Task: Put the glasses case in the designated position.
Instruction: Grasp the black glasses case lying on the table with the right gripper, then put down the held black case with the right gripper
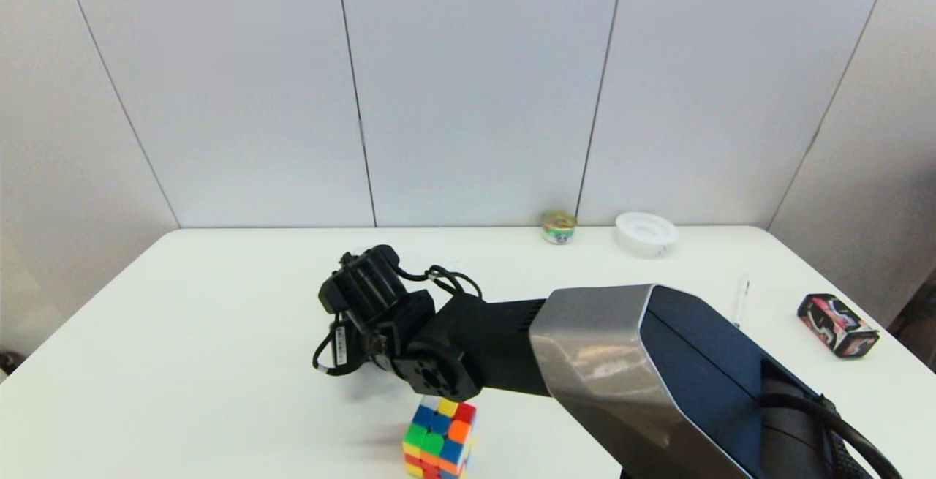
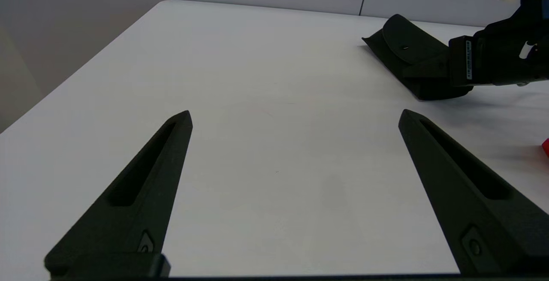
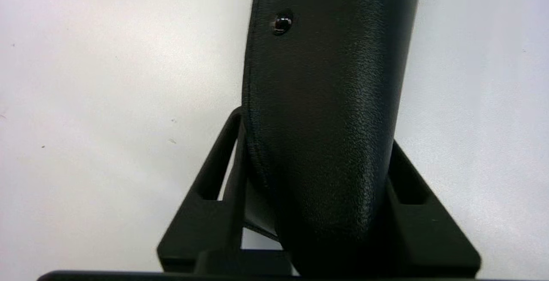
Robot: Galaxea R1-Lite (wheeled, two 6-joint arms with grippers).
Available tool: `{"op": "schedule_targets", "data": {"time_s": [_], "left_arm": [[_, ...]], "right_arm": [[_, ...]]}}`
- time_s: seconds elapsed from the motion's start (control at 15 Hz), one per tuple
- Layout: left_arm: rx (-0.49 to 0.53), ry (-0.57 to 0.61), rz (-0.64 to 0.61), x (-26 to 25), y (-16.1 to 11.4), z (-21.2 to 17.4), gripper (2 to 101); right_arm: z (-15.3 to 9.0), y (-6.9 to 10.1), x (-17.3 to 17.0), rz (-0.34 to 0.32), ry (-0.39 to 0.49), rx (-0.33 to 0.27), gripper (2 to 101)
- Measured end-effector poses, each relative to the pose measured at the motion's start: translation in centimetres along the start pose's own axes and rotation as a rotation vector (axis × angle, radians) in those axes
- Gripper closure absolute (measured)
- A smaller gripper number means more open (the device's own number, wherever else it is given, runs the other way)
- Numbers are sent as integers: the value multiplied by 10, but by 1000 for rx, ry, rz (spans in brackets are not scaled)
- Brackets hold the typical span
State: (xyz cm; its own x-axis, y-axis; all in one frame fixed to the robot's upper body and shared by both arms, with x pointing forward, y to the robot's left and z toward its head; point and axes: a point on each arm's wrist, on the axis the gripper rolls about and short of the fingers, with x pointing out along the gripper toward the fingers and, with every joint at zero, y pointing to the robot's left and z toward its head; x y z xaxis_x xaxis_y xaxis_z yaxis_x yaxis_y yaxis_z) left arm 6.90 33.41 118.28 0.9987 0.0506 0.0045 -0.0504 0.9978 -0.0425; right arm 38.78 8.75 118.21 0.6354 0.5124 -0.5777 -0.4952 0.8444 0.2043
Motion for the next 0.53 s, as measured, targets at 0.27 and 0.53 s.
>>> {"op": "schedule_targets", "data": {"time_s": [0.27,0.53], "left_arm": [[0,1,0,0,0,0,54],[0,1,0,0,0,0,54]], "right_arm": [[10,-2,-11,-23,-16,12,659],[48,-14,-41,-23,-103,48,693]]}}
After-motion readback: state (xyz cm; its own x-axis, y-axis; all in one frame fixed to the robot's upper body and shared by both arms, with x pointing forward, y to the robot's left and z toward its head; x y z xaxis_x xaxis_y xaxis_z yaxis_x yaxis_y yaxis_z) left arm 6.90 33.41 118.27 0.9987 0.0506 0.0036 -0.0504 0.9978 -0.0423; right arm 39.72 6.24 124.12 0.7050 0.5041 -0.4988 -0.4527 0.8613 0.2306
